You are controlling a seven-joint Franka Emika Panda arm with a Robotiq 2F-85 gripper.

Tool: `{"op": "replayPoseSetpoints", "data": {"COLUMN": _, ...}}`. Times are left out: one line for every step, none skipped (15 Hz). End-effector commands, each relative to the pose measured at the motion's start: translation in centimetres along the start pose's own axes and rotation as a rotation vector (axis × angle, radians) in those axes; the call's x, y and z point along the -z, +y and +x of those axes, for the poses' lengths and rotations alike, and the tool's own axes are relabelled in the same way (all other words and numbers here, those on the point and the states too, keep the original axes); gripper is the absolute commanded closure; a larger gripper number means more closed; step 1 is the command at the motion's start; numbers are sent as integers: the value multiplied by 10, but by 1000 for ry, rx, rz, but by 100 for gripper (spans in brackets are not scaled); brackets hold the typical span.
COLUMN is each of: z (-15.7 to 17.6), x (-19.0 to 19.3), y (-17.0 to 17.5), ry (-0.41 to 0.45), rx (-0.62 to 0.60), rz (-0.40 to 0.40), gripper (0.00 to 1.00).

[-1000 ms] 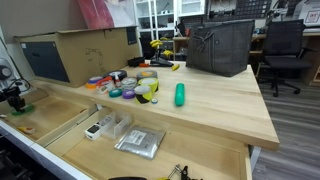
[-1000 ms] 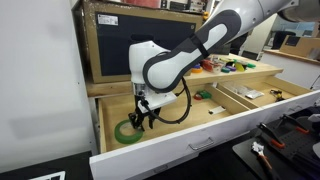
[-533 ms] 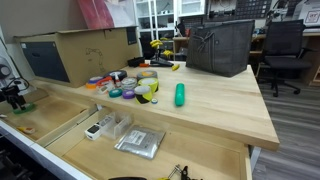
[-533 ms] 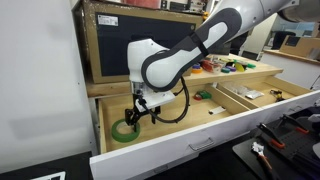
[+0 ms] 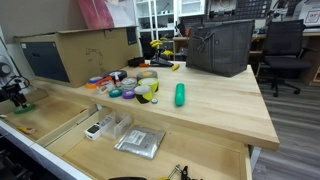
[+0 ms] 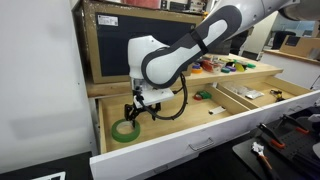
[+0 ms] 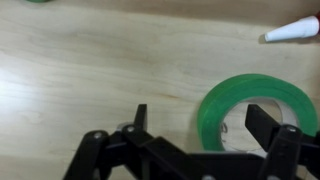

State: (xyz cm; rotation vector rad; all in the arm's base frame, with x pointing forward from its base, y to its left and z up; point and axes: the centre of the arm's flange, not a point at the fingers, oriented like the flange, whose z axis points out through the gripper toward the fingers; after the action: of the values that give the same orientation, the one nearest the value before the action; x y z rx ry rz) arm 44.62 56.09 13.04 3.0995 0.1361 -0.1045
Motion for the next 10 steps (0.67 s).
{"op": "replayPoseSetpoints", "data": {"z": 11, "x": -8, "y": 3, "ry": 48, "rx": -116, "rz": -36, "gripper": 0}}
{"op": "replayPoseSetpoints", "data": {"z": 15, "x": -12, "y": 4, "ry": 59, "rx": -144, "rz": -42, "gripper": 0}}
{"op": "replayPoseSetpoints", "data": {"z": 18, "x": -14, "y": 5, "ry": 77, "rx": -167, "rz": -50, "gripper": 0}}
{"op": "replayPoseSetpoints", "data": {"z": 21, "x": -16, "y": 5, "ry": 89, "rx": -184, "rz": -55, "gripper": 0}}
{"op": "replayPoseSetpoints", "data": {"z": 24, "x": -18, "y": 5, "ry": 101, "rx": -197, "rz": -62, "gripper": 0}}
{"op": "replayPoseSetpoints", "data": {"z": 25, "x": -18, "y": 3, "ry": 108, "rx": -205, "rz": -62, "gripper": 0}}
{"op": "replayPoseSetpoints", "data": {"z": 26, "x": -18, "y": 1, "ry": 117, "rx": -209, "rz": -63, "gripper": 0}}
{"op": "replayPoseSetpoints", "data": {"z": 26, "x": -16, "y": -2, "ry": 127, "rx": -208, "rz": -53, "gripper": 0}}
{"op": "replayPoseSetpoints", "data": {"z": 26, "x": -12, "y": -4, "ry": 138, "rx": -209, "rz": -47, "gripper": 0}}
{"op": "replayPoseSetpoints", "data": {"z": 25, "x": -8, "y": -7, "ry": 146, "rx": -203, "rz": -38, "gripper": 0}}
